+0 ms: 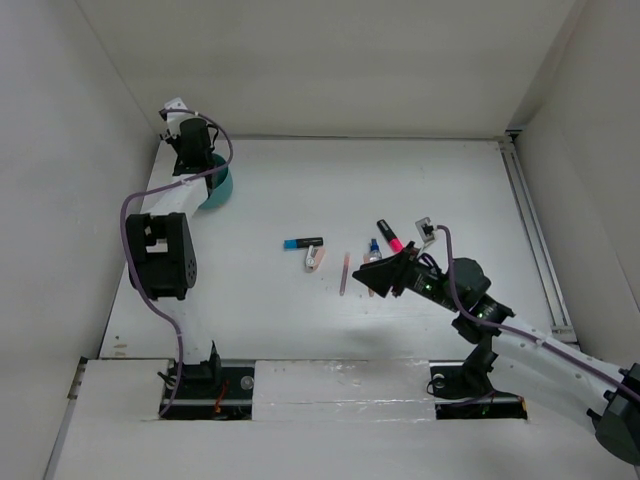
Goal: Sort the stationery into containers
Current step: Place the pen in the storage box.
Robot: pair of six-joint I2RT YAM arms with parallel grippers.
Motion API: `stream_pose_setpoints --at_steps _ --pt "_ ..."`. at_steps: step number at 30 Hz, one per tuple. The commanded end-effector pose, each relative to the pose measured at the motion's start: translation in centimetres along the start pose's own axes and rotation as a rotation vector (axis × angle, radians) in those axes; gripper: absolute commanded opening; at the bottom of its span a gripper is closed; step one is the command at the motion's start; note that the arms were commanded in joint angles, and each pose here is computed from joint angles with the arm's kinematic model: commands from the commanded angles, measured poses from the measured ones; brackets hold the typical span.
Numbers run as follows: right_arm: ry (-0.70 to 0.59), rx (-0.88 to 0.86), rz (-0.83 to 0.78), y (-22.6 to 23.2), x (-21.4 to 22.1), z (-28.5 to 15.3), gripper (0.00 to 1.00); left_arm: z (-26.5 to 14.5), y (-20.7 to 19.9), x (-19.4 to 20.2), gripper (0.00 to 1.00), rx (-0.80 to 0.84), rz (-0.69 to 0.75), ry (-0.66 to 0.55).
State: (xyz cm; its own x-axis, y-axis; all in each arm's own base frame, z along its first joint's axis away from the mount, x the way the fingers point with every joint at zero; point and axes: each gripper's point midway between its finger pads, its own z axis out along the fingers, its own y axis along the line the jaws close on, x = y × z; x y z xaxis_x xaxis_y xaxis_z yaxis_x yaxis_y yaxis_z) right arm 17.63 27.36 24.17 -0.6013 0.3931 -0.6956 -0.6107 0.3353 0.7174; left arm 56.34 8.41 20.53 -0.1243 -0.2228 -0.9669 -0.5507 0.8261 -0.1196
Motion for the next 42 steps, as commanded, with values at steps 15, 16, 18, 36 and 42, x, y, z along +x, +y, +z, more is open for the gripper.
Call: stream_pose_setpoints --at_steps 15,16,18,36,42 --pt "-0.040 -0.024 -0.027 0.9 -0.9 -0.2 0.62 0.3 0.1 3.1 0.04 -0.018 -0.011 0.026" --pt "-0.040 -0.024 -0.027 0.9 -0.9 -0.2 0.62 0.1 0.1 2.6 0.07 -0.015 -0.016 0.018" --pt "-0.040 -0.024 -0.027 0.9 -0.9 -0.2 0.62 -0.4 0.0 2.7 0.11 -0.012 0.002 0.005" --pt "-0.047 0.014 -0.025 0.2 -0.8 -0.2 0.64 -3.2 -0.8 -2.4 0.40 0.033 -0.026 -0.070" --pt "-0.030 0.150 -0.044 -2.3 -1.0 0.7 0.64 -5.3 -1.2 -6.2 1.00 0.077 -0.070 -0.100"
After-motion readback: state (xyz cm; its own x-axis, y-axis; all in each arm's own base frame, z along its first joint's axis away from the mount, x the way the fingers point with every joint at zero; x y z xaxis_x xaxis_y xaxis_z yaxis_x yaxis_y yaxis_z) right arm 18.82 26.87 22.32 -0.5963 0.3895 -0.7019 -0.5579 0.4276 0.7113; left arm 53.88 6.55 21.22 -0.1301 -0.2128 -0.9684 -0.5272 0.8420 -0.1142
